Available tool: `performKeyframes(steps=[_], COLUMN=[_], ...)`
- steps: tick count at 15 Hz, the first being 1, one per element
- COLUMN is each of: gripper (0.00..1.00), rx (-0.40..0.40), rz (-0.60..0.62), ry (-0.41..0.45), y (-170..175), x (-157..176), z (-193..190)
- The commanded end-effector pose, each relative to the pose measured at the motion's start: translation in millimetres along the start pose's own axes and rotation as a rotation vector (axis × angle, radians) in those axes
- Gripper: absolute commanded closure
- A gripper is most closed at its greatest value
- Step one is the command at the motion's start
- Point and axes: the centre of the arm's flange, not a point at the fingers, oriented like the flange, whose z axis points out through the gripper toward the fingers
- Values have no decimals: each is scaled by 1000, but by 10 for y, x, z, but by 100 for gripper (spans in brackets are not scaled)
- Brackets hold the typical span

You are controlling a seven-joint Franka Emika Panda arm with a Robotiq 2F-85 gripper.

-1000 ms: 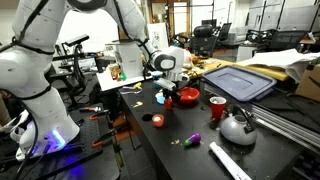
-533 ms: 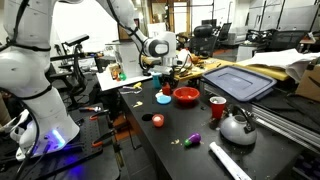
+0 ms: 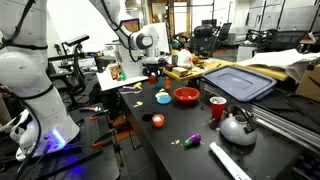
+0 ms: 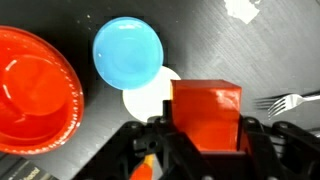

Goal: Move the orange object to the left

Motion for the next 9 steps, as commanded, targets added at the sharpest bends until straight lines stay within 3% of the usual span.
performKeyframes(steps=[1,9], gripper=[75,75], rx=[21,121], rz=[-144,-307], ry=[-15,-93], y=[-270,-401], x=[31,41], z=[165,946])
